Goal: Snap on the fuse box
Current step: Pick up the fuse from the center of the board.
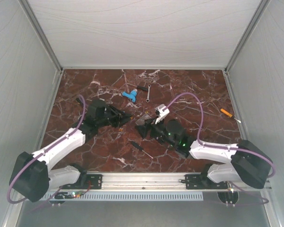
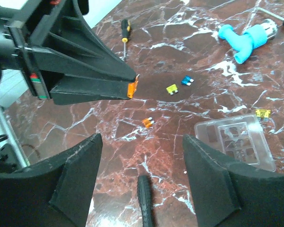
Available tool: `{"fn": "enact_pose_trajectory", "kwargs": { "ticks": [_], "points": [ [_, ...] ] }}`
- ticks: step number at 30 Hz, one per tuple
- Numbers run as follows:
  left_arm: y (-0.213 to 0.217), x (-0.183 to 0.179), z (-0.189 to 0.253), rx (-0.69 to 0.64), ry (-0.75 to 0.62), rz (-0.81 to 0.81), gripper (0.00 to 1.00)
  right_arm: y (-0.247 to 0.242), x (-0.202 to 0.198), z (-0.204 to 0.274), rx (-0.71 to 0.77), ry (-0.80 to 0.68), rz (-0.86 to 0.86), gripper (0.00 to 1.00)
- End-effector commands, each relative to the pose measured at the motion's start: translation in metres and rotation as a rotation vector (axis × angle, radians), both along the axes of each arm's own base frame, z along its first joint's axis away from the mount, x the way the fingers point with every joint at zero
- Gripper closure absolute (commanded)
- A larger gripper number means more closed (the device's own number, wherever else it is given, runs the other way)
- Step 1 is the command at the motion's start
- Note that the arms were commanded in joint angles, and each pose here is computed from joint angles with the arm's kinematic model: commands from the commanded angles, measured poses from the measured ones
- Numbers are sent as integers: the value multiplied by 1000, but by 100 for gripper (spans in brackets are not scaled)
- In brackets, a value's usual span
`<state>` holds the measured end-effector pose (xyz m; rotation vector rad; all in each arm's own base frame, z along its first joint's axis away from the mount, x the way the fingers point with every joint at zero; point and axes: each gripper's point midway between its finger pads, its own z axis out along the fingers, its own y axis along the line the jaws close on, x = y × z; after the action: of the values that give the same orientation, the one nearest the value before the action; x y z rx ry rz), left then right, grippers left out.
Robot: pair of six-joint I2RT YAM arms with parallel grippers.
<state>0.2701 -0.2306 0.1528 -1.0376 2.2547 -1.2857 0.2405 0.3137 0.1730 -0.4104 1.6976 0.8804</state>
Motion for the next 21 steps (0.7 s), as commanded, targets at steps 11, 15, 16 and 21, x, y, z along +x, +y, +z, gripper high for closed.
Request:
{"fn": "enact_pose_trajectory", "kwargs": {
  "ticks": [11, 15, 16, 21],
  "points": [
    [-28, -1, 36, -174, -43, -62, 89, 16, 25, 53, 178, -133, -130, 49],
    [-31, -2, 36, -177, -42, -70, 89, 15, 27, 53, 190, -132, -146, 51],
    [-32, -2, 36, -178, -40, -72, 89, 14, 28, 54, 190, -133, -153, 51],
    [-36, -3, 36, -183, -38, -82, 90, 13, 35, 51, 179, -131, -186, 56]
  ]
}}
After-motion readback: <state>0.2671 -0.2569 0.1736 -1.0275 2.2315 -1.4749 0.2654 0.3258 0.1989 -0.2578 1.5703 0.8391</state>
